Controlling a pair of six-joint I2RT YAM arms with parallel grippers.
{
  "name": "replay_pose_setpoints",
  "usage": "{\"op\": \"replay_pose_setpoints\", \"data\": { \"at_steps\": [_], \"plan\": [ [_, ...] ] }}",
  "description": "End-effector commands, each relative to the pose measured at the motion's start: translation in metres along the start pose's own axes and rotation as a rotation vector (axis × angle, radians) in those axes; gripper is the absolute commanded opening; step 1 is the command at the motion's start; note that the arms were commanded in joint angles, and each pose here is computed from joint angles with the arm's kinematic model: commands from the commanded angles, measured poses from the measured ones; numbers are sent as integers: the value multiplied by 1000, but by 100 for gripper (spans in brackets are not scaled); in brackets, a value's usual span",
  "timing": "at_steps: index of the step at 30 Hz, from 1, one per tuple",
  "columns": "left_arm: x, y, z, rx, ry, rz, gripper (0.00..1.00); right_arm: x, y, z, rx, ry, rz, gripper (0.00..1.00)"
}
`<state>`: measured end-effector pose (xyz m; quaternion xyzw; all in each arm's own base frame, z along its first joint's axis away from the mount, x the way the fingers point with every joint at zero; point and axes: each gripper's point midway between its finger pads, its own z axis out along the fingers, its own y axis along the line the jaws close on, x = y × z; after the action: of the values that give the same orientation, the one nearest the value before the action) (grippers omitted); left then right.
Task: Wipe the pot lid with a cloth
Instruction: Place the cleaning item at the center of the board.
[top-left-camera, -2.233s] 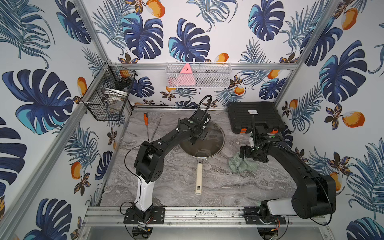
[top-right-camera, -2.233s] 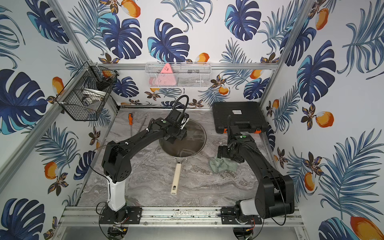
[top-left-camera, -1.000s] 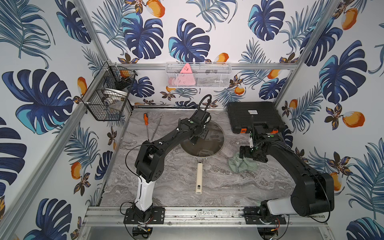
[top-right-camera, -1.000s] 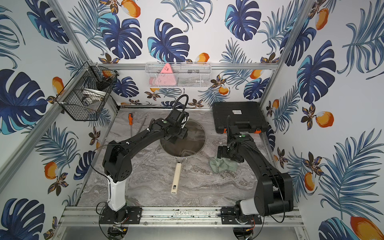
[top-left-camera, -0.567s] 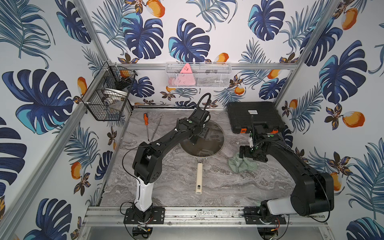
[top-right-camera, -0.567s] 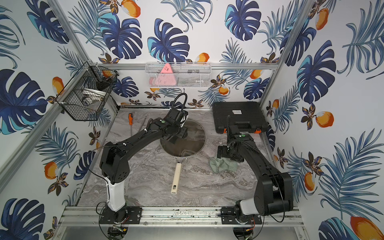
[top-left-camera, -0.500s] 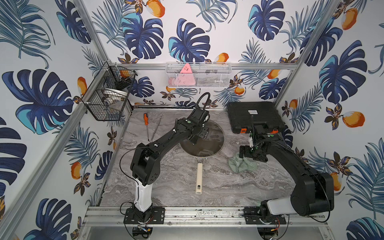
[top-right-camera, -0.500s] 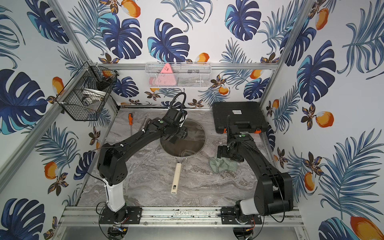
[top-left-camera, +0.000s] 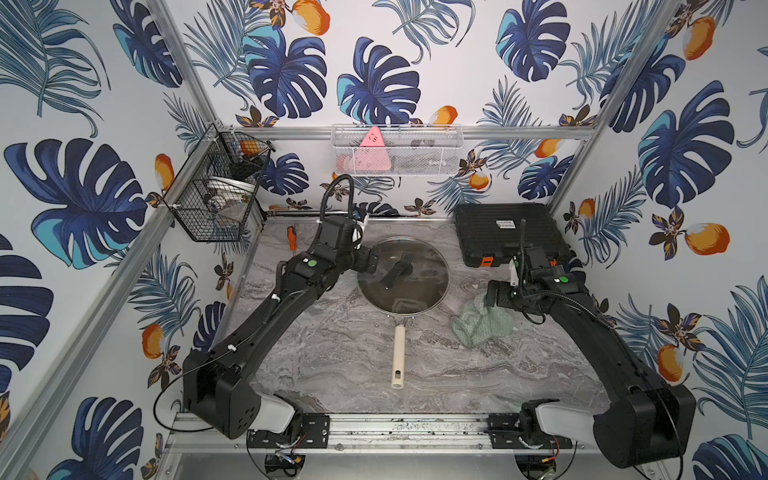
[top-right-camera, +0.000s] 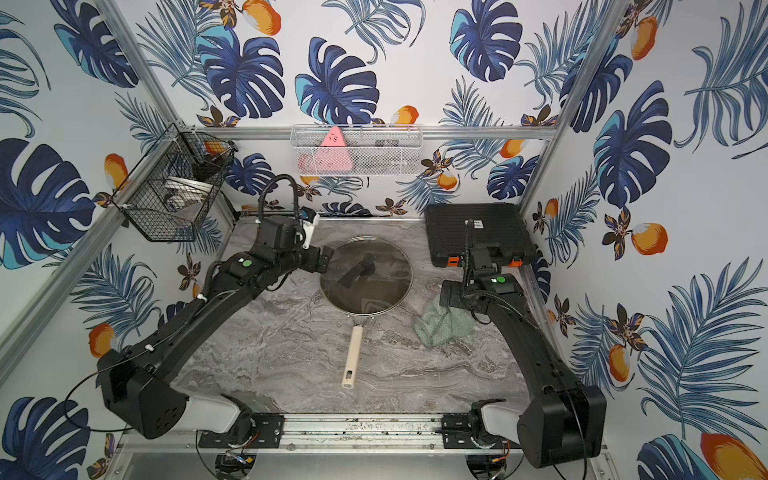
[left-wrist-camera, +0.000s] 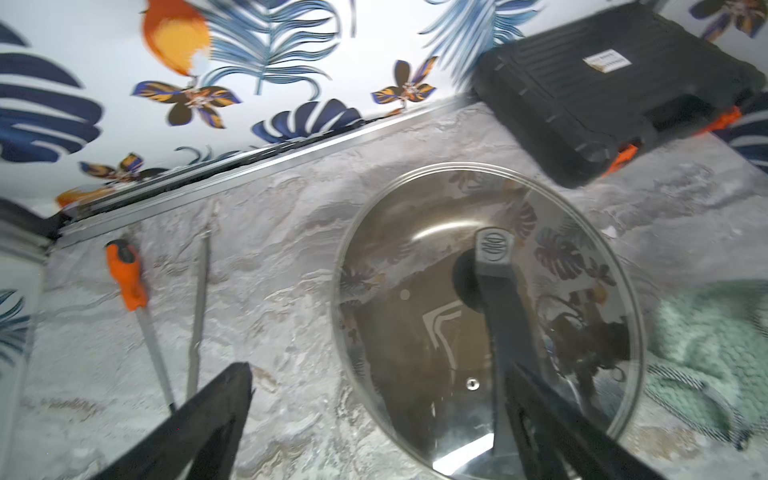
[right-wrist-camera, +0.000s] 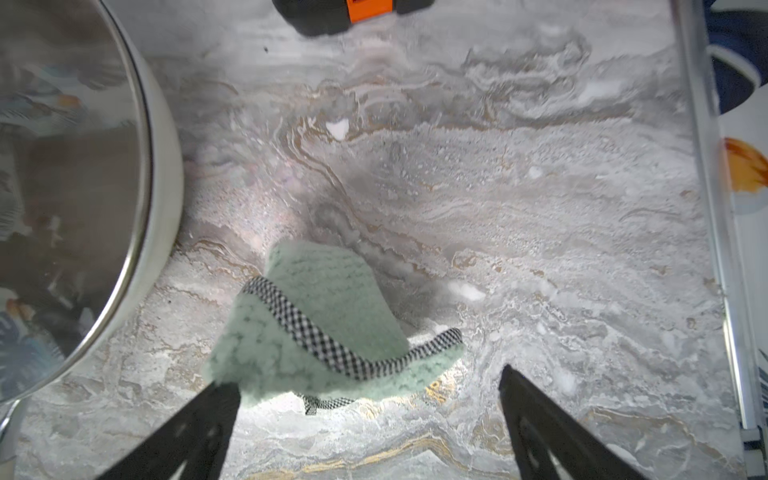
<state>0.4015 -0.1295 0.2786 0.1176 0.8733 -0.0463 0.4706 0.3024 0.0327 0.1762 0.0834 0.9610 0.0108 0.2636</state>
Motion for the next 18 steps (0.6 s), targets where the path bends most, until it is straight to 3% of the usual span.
{"op": "replay_pose_setpoints", "data": {
  "at_steps": [1,12,18],
  "plan": [
    [-11,13,-8,-25,-99,-47,99,-27,-2,-14,0,-156,15,100],
    [38,71,-10,-134,-236,-301,99,-41,-13,8,50,-375,-33,100],
    [63,81,6,-165,-186,-319,99,-37,-21,20,47,-583,-1,100]
  ]
}}
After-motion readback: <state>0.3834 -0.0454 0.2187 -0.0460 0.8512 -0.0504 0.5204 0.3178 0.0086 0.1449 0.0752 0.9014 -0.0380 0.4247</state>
